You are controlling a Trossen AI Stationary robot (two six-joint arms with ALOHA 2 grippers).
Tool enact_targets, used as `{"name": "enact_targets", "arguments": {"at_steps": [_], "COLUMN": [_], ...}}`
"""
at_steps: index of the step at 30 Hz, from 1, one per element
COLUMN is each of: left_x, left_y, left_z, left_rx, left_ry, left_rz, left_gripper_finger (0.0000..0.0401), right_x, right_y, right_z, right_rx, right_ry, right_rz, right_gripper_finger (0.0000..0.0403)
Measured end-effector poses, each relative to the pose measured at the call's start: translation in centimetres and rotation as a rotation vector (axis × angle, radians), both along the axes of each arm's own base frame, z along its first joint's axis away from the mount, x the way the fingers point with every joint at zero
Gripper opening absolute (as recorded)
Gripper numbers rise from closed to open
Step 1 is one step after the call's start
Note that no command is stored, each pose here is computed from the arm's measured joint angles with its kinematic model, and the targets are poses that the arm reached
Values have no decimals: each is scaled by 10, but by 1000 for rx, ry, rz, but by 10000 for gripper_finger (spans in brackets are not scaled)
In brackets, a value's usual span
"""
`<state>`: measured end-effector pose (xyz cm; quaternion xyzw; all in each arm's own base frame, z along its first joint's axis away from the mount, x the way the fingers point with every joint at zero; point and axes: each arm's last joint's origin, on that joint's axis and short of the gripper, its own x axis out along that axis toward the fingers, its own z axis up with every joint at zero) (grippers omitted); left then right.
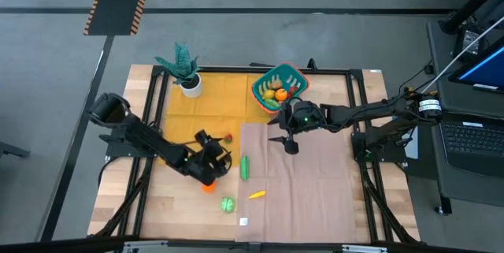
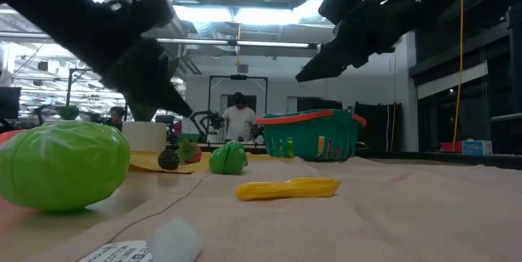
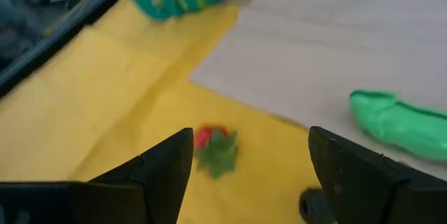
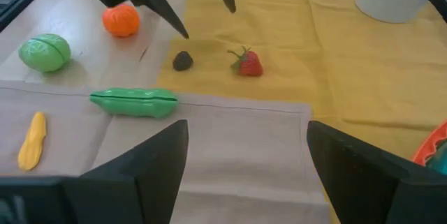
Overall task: Pick and placing Produce into tupperware
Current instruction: Put the strawberry into the basket
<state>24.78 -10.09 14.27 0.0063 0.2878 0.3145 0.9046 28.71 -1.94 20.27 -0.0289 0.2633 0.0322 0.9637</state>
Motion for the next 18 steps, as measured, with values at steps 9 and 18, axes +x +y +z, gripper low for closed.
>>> {"name": "enact_targets", "arguments": {"at_steps": [9, 18], "left_x": [-5, -1], "left_y": [-6, -4], "left_z": [-17, -29], "left_rx": [-10, -13], "left_ry": [-42, -23], "left_rz": [131, 144], "left_gripper_finger": [275, 275], "right_x": [1, 1], "right_y": [7, 7], "right_z": [1, 1], "right_rx": [26, 25], "right_ry": [-5, -12], "right_rz": [10, 10], "right_gripper_finger": [292, 292]}}
